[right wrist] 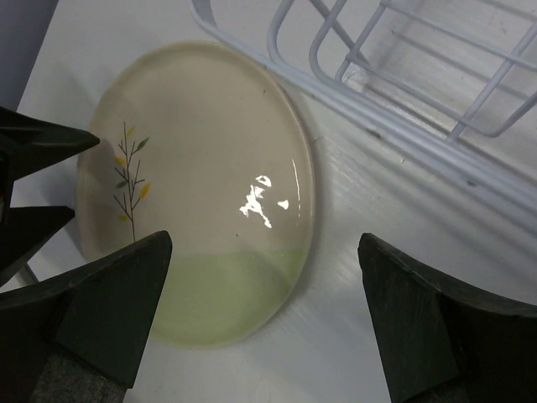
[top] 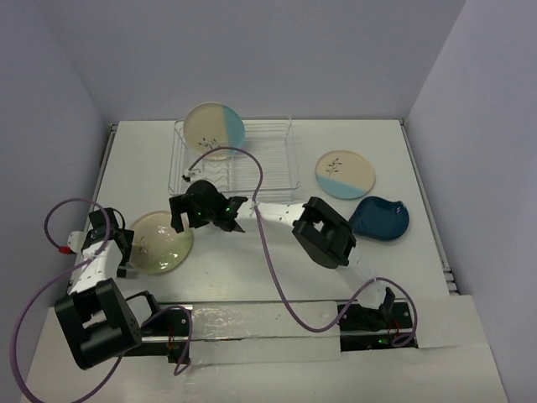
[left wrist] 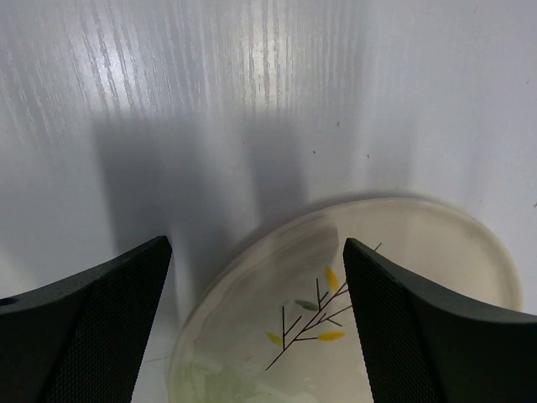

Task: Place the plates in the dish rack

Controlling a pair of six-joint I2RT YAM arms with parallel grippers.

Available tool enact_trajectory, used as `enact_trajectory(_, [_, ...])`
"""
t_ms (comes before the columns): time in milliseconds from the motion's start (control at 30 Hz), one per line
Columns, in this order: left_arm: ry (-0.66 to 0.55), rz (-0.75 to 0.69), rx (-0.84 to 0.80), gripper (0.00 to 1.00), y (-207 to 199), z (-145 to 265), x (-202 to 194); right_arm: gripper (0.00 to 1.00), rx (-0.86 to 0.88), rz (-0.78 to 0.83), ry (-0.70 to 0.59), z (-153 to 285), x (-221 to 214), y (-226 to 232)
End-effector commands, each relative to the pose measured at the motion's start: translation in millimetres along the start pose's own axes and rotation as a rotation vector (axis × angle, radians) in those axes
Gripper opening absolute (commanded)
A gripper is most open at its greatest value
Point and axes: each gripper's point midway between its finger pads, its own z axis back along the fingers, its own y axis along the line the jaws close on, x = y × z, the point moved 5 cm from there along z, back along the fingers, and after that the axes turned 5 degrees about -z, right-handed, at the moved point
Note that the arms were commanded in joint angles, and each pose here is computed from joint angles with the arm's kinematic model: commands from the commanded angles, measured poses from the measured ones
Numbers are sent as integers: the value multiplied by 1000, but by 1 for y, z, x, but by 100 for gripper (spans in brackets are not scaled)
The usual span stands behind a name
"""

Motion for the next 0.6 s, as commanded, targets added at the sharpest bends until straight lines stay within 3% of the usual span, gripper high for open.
enact_trajectory(0, [86, -17, -36, 92, -1, -4, -15, 99, -46, -37, 32, -20, -7, -10])
enact_trajectory(333, [112, -57, -70, 91, -6, -6, -18, 98, -126, -17, 60, -21, -47, -10])
enact_trajectory(567, [117, -67, -80, 91, -8, -6, -18, 98, -45, -21, 89, -24, -48, 11])
